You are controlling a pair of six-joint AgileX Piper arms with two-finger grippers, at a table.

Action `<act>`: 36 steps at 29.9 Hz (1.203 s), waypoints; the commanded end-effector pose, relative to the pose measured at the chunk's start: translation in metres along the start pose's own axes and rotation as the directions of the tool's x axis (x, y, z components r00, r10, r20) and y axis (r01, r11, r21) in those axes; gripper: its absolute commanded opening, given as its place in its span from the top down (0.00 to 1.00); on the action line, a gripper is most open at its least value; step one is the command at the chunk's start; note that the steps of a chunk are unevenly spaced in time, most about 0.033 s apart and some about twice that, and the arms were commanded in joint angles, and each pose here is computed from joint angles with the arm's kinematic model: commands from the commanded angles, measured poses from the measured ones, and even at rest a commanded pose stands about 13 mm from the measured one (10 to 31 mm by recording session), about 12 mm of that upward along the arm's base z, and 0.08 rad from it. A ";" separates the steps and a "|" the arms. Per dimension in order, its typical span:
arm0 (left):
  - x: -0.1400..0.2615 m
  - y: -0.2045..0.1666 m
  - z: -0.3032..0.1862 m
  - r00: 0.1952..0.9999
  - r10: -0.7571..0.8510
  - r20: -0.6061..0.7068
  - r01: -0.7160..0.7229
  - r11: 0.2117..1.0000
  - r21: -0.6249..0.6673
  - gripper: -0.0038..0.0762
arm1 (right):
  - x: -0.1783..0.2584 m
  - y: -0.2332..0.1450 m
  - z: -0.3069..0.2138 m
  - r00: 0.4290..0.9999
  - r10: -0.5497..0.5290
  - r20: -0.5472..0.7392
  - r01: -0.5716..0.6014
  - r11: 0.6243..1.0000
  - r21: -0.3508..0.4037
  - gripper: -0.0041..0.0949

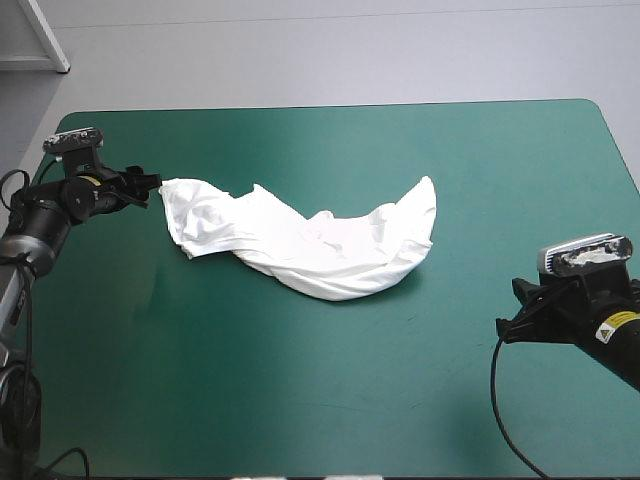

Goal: Fold the cloth

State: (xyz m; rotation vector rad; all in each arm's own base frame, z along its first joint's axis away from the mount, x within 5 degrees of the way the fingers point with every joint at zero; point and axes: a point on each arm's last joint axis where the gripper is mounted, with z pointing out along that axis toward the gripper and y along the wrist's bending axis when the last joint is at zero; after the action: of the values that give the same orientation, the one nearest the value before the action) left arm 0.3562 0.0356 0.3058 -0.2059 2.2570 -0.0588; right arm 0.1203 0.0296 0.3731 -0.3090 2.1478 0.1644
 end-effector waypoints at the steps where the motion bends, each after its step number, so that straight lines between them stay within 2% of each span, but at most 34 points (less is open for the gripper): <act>1: -0.019 0.006 0.007 0.998 -0.012 0.057 0.008 0.998 0.063 0.32 | -0.012 0.000 0.000 0.999 0.034 0.036 -0.033 0.999 -0.015 0.59; 6: -0.017 0.003 0.049 1.000 0.018 -0.010 -0.017 0.994 0.111 0.32 | -0.014 0.002 0.014 0.998 0.069 -0.006 -0.070 0.996 -0.050 0.57; 12: -0.026 0.004 0.078 0.999 0.035 -0.010 -0.034 0.993 0.111 0.32 | -0.019 -0.001 0.038 0.996 0.072 -0.045 -0.074 0.996 -0.044 0.37; 21: -0.020 -0.007 0.120 0.997 0.056 -0.055 -0.048 0.989 0.136 0.32 | -0.034 -0.006 0.057 1.000 -0.011 0.005 0.011 1.000 -0.022 0.36; 26: -0.013 -0.026 0.131 0.994 0.091 -0.058 -0.081 0.984 0.159 0.33 | -0.044 -0.008 0.069 1.000 -0.001 -0.022 0.001 1.000 -0.025 0.36; 30: -0.011 -0.034 0.132 0.993 0.105 -0.059 -0.094 0.981 0.171 0.46 | -0.055 -0.010 0.082 0.999 0.008 -0.039 -0.009 1.000 -0.028 0.36; 36: -0.009 -0.031 0.133 0.981 0.182 -0.069 -0.170 0.975 0.145 0.79 | -0.077 -0.015 0.115 0.998 0.017 -0.062 -0.019 0.999 -0.031 0.36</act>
State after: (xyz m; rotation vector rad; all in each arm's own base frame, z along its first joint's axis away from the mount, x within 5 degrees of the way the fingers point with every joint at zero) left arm 0.4678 0.0106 0.1989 0.0352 2.4191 -0.1796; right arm 0.2398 0.0538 0.3542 -0.3457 2.3082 0.2068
